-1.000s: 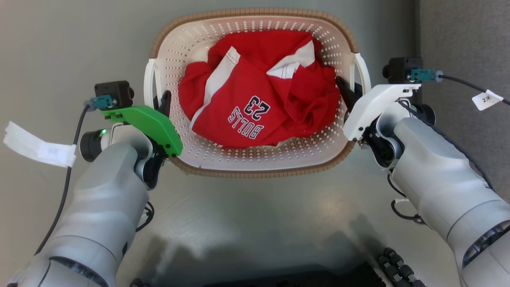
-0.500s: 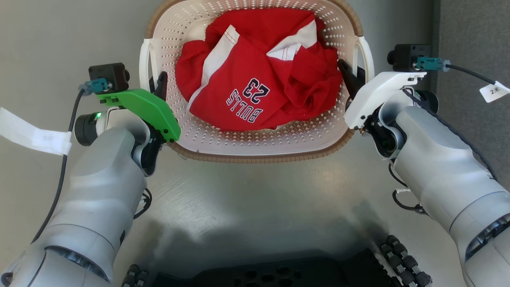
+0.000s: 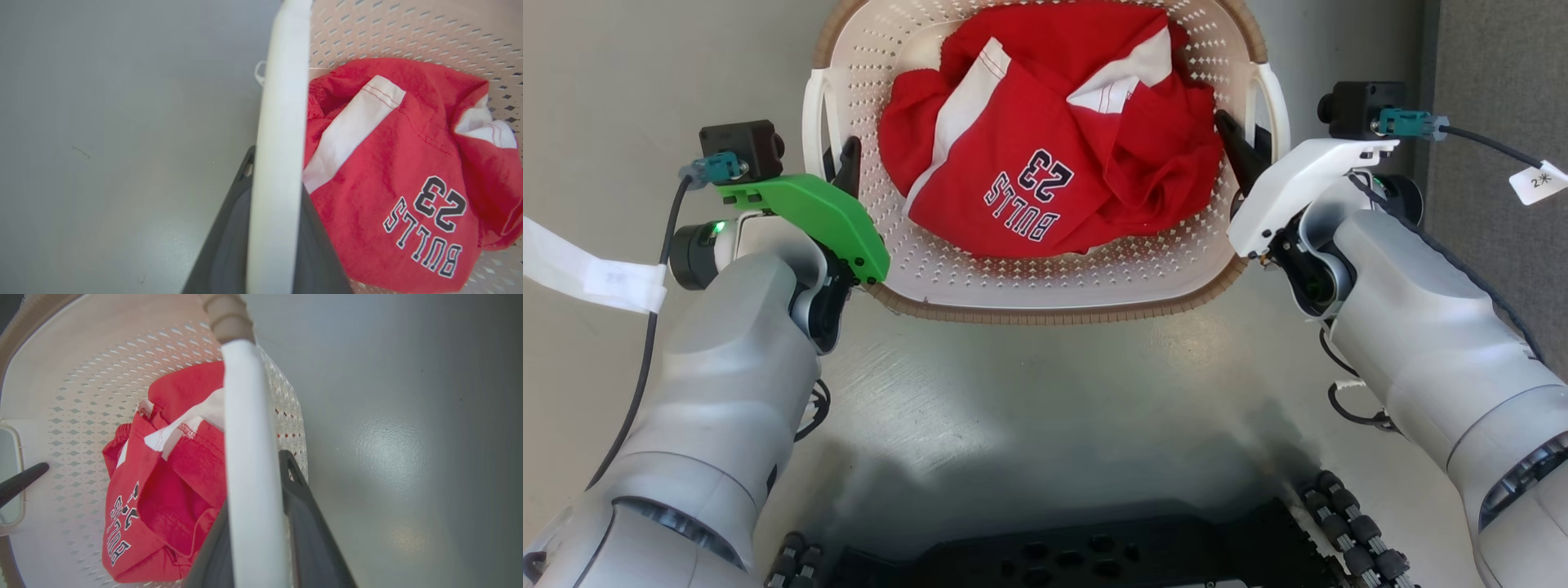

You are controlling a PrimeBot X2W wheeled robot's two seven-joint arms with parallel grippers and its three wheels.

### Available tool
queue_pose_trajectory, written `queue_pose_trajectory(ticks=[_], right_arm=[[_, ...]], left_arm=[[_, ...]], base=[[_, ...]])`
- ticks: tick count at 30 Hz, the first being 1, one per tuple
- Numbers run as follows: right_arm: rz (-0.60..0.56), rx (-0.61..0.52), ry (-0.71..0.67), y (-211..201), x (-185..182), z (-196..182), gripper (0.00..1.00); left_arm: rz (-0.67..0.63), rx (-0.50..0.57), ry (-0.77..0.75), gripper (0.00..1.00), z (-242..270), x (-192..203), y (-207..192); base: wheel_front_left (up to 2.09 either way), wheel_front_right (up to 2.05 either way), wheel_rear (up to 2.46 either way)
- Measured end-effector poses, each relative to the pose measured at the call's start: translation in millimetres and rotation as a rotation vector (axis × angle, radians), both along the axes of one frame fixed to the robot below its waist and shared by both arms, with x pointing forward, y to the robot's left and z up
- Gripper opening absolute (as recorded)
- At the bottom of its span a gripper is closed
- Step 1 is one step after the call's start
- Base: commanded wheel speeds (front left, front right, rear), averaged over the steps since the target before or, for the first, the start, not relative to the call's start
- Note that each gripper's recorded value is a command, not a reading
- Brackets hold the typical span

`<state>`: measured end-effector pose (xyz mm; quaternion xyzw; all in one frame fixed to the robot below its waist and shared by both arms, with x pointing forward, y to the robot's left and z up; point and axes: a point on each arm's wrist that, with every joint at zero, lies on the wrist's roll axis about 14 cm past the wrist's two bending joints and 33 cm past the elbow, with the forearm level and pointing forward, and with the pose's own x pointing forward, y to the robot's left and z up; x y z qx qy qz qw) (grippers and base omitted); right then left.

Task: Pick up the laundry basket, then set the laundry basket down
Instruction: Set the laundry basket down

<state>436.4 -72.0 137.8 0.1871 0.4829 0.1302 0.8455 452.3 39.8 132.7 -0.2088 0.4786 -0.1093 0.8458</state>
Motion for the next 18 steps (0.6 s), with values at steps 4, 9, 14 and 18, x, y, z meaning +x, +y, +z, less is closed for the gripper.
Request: queue_pose_trajectory(ticks=[4,9,14,18], right_arm=[[-0.002,-0.001,-0.008,-1,3,-2,0.0],[-0.004,-0.001,-0.016,-1,6,-3,0.0],[-0.005,0.0,-0.018,-1,7,-4,0.79],[-0.003,0.041,-0.035,10,12,1,1.0]], left_arm=[[0.0,0.0,-0.001,0.0,-2,1,0],[-0.001,-0.001,-0.007,0.0,-3,4,-1],[-0.002,-0.002,-0.005,0.47,-4,5,-1],[0.0,-0.002,-0.005,1.0,-5,5,-1]], base=[[0.0,0.0,0.0],[0.0,0.0,0.0],[0.0,0.0,0.0],[0.0,0.0,0.0]])
